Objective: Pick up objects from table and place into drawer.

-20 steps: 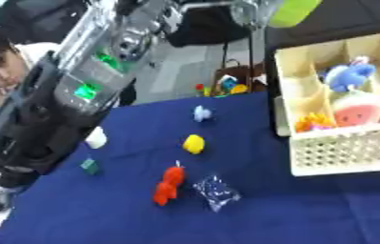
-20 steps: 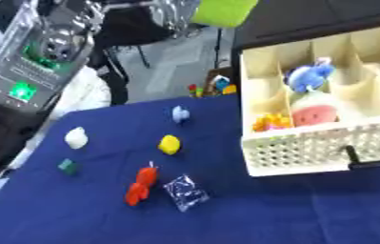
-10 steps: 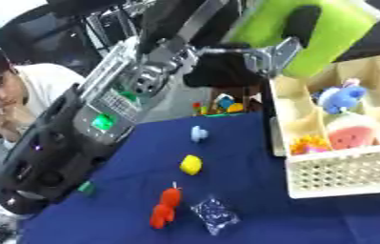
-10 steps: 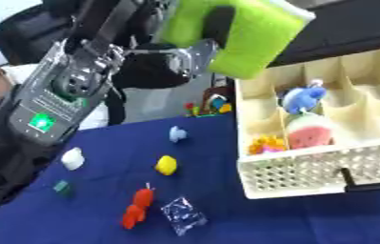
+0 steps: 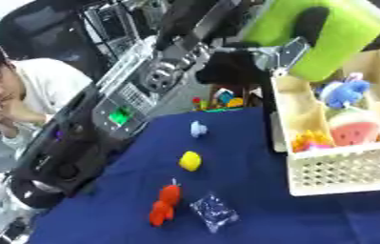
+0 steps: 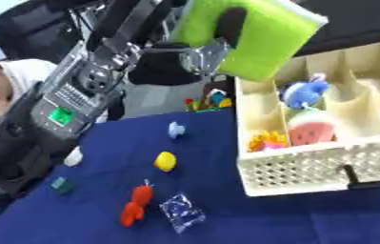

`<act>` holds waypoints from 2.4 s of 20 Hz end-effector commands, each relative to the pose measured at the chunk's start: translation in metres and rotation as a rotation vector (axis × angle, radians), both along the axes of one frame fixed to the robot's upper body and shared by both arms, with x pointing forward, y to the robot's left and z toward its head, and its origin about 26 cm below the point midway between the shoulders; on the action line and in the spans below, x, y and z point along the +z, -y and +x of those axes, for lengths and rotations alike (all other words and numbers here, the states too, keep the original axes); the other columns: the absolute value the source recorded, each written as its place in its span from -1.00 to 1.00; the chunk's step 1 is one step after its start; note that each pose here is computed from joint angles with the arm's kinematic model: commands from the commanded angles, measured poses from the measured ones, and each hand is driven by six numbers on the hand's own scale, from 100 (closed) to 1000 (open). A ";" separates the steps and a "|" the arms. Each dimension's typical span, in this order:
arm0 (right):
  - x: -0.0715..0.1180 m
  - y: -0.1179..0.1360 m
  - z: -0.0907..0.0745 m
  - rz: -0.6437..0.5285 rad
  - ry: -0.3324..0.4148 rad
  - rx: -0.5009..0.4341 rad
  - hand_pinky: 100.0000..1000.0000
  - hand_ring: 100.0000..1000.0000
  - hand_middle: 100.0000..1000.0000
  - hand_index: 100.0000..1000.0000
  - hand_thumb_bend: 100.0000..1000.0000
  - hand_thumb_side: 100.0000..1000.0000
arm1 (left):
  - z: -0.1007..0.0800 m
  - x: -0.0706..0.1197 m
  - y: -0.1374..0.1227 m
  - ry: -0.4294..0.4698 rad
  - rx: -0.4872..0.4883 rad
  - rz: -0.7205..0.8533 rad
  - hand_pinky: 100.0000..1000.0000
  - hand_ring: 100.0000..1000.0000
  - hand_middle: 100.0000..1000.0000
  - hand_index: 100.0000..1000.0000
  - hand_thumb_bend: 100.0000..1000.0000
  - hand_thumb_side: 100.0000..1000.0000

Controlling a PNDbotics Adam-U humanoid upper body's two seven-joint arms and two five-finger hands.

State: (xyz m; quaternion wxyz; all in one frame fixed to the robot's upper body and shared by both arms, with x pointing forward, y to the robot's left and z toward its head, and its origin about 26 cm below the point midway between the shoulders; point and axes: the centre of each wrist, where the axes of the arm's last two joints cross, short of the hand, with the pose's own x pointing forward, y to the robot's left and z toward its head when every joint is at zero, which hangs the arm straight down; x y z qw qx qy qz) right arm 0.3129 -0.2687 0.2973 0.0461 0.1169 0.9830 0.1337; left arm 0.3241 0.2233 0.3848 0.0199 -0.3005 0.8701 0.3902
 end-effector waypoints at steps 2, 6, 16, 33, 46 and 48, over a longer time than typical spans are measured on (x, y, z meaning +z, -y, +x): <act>0.009 -0.004 -0.003 0.005 0.035 0.021 0.29 0.26 0.11 0.45 -1.00 0.72 | 0.006 0.009 -0.009 0.056 -0.012 -0.037 -0.15 0.42 -0.08 0.27 -1.00 -0.19; 0.010 -0.007 -0.002 0.011 0.042 0.034 0.29 0.26 0.10 0.45 -1.00 0.72 | 0.015 0.008 -0.019 0.092 -0.054 -0.082 -0.12 0.44 -0.06 0.28 -1.00 -0.13; 0.011 -0.011 -0.002 0.022 0.040 0.047 0.30 0.27 0.10 0.46 -1.00 0.70 | 0.034 0.000 -0.028 0.077 -0.213 -0.109 0.38 0.88 0.71 0.95 -0.81 0.09; 0.004 -0.010 -0.001 0.046 0.013 0.037 0.31 0.28 0.08 0.46 -1.00 0.68 | 0.032 0.010 -0.032 0.068 -0.319 -0.277 0.18 0.80 0.61 0.85 -1.00 0.39; 0.002 -0.007 -0.001 0.039 0.004 0.013 0.30 0.27 0.09 0.46 -1.00 0.68 | 0.017 0.010 -0.057 0.000 -0.333 -0.387 0.22 0.85 0.66 0.89 -0.16 0.29; 0.001 -0.005 -0.002 0.040 0.003 0.005 0.30 0.27 0.09 0.46 -1.00 0.68 | 0.010 0.008 -0.063 -0.015 -0.336 -0.391 0.24 0.87 0.70 0.93 -0.14 0.35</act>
